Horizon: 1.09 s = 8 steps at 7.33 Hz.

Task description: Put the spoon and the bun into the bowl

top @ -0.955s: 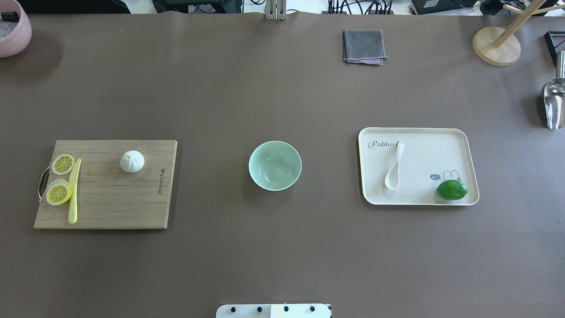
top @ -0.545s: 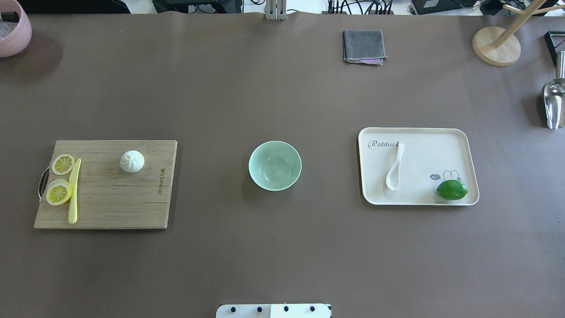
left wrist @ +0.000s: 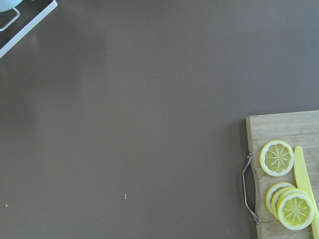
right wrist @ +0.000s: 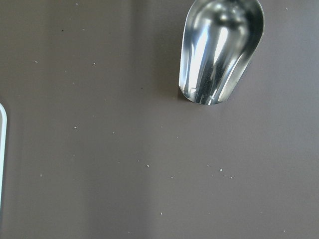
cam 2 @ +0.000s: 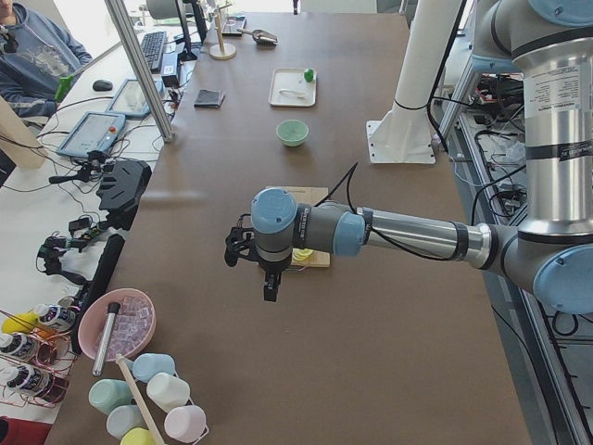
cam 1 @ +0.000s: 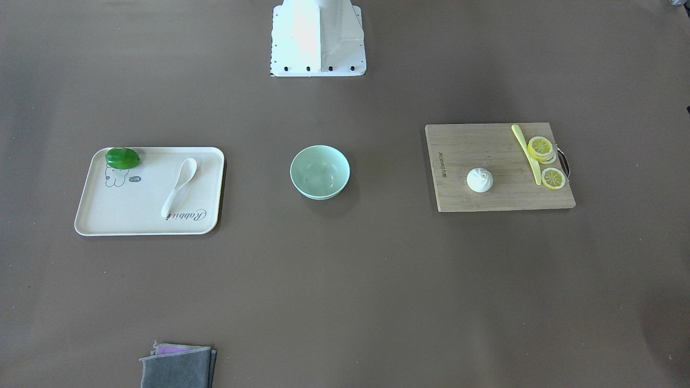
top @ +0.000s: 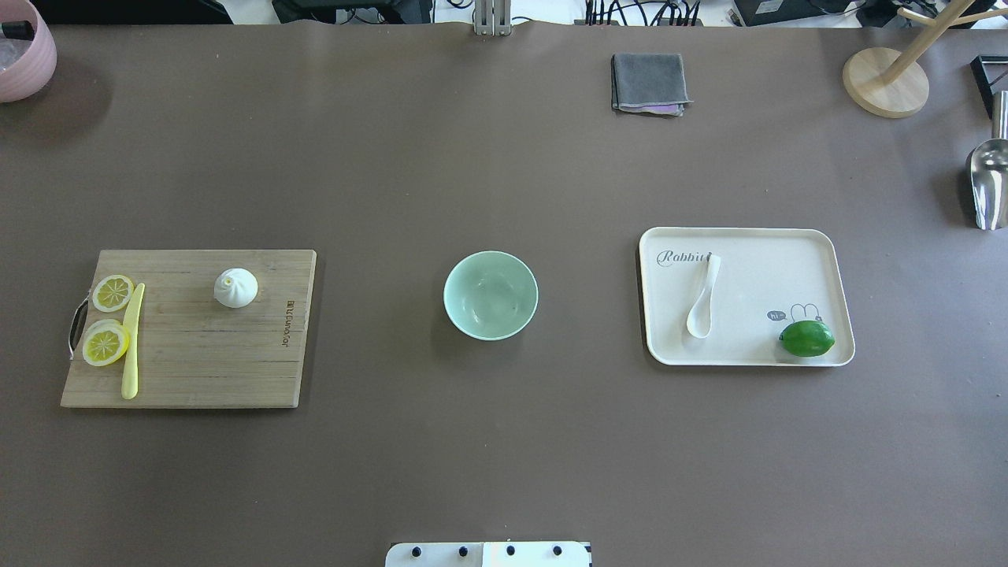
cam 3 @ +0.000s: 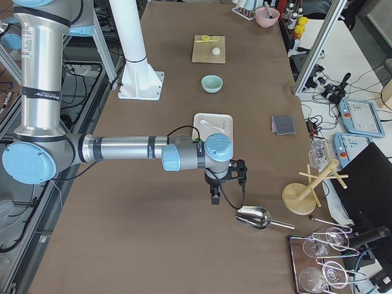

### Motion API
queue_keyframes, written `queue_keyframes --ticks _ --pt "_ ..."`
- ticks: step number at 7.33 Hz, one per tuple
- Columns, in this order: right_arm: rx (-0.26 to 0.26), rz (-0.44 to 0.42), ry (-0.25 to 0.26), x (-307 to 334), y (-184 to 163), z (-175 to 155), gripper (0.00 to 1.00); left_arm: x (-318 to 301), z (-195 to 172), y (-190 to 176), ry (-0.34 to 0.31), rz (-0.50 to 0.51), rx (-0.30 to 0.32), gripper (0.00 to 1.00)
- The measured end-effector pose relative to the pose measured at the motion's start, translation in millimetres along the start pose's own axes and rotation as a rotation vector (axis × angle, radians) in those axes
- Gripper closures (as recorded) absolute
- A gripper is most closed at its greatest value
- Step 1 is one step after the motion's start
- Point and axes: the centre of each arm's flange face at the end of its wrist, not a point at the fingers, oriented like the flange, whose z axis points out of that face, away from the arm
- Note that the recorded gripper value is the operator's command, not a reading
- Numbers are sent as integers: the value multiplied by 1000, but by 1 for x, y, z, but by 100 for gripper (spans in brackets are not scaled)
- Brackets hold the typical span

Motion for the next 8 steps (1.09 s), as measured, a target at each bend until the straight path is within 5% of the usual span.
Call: queue_keyframes --ticks 4,8 --pt "4 -3 -13 -4 -1 -2 0 10 -8 -1 11 11 17 2" --pt "33 5 -116 -82 -10 -2 0 30 -23 -4 17 54 49 2"
